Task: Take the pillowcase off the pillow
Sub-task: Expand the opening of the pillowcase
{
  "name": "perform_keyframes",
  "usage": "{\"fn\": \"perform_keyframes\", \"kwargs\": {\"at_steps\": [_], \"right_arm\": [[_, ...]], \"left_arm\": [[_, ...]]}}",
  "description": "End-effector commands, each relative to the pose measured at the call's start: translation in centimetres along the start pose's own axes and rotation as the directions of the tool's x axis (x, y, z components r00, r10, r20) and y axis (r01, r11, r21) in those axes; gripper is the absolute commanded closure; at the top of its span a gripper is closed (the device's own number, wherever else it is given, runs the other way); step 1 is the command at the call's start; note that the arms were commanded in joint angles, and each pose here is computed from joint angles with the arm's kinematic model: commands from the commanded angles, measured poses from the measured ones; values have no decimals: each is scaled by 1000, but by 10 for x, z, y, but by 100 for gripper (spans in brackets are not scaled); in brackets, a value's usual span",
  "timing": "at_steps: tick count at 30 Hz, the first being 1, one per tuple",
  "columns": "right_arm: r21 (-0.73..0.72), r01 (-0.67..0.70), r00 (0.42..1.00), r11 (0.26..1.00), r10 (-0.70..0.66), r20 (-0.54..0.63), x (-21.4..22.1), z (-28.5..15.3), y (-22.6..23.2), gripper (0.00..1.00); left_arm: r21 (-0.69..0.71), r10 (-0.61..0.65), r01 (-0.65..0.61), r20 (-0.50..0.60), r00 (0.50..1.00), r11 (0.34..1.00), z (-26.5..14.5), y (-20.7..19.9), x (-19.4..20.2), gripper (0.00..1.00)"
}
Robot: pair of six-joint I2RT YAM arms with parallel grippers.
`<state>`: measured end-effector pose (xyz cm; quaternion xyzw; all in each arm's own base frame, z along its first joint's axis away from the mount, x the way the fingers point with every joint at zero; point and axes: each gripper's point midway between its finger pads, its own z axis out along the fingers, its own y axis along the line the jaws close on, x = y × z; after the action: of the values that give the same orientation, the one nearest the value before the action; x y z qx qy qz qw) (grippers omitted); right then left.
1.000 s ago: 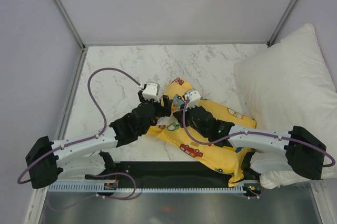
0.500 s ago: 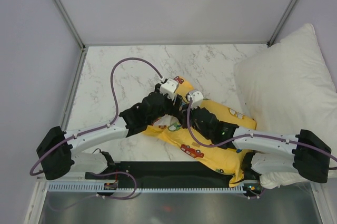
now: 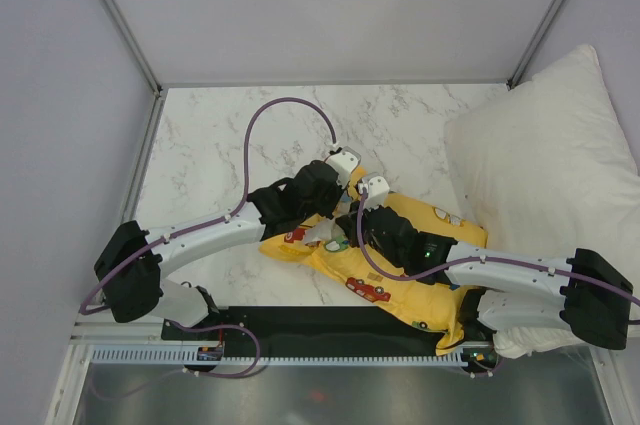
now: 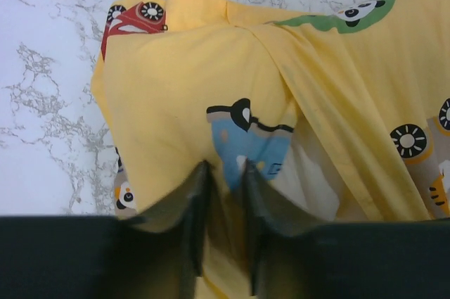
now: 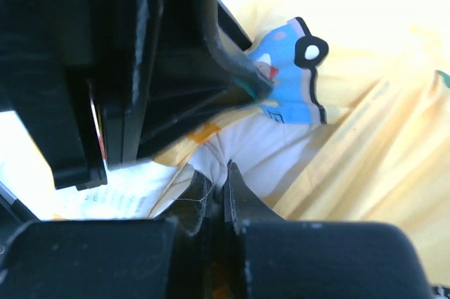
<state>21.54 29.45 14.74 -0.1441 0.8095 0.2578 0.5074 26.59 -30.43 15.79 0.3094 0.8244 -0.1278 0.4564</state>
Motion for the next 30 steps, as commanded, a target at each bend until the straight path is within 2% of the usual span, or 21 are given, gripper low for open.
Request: {"fn": "perform_keyframes", "kwargs": {"at_steps": [1,3,4,5,10,11,16,21,30], "right_arm": [[150,37,999,988,-36,-14,6,-16,-35,100],[165,38,999,986,-37,-9,4,-18,-38,100],[181,39,999,983,-39,-5,3,-20,-42,100],[182,34,999,983,-35,0,2,-20,-42,100],[250,39,998,967,-28,-49,18,-24,-58,100],[276,41,998,960,-27,-52,20,-25,-62,100],[381,-1,997,925,32,-75,36,-32,-84,100],[449,-47,996,892,77,-48,37,-43,-101,100],[524,-136,991,841,120,65,9,-61,-126,100]], "left_arm": [[7,62,-62,-209,976,998,-2,0,50,78],[-1,56,-57,-213,975,998,-3,2,52,86],[-7,45,-47,-207,977,999,-3,2,51,97],[-20,40,-45,-204,978,999,-4,4,50,98],[-124,-9,-10,-152,988,992,-9,21,40,98],[-185,-30,9,-113,993,983,-15,32,31,98],[-350,-173,171,26,985,921,-41,79,15,98],[-323,-291,311,110,950,894,-55,101,10,98],[-341,-367,396,149,918,852,-62,117,34,98]]}}
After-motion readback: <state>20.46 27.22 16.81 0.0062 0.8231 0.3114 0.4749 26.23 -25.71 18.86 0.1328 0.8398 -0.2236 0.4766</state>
